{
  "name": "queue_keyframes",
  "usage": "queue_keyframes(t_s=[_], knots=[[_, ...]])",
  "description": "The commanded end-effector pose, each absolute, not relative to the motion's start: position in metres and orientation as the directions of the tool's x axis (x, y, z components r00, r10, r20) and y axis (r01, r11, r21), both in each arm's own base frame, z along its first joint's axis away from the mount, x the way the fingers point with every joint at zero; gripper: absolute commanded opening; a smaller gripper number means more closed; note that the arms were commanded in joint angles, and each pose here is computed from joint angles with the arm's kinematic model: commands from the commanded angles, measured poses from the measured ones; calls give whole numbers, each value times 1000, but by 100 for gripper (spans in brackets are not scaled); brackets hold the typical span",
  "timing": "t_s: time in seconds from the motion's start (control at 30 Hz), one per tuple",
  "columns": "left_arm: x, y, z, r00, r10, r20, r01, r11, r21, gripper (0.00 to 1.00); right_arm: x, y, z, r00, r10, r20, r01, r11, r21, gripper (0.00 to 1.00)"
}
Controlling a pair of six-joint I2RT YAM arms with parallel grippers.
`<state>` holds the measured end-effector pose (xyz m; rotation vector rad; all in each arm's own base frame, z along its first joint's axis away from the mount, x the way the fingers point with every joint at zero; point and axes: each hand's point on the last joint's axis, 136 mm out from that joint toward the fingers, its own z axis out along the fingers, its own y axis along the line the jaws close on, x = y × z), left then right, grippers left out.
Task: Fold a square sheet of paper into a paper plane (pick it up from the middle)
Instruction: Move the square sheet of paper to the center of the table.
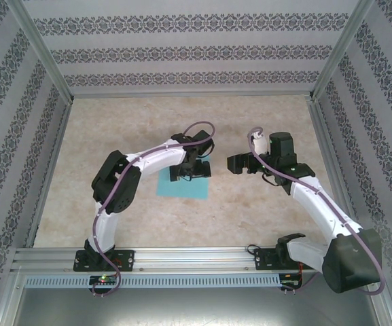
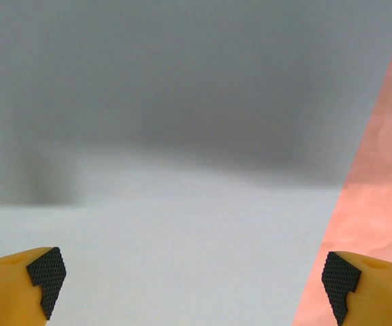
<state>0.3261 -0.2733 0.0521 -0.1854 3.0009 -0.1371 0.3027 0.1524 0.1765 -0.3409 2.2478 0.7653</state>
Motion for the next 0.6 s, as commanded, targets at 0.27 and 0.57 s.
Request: queue_keyframes(t_s=[0.27, 0.57], knots=[[336, -203, 51, -992, 62, -115, 65, 998, -23, 100, 270, 215, 171, -777, -72, -626, -474, 721, 506, 98], [321, -213, 17, -999, -3, -40, 1, 995, -104, 100, 264, 233, 162, -790, -103, -605, -456, 758, 466, 97]])
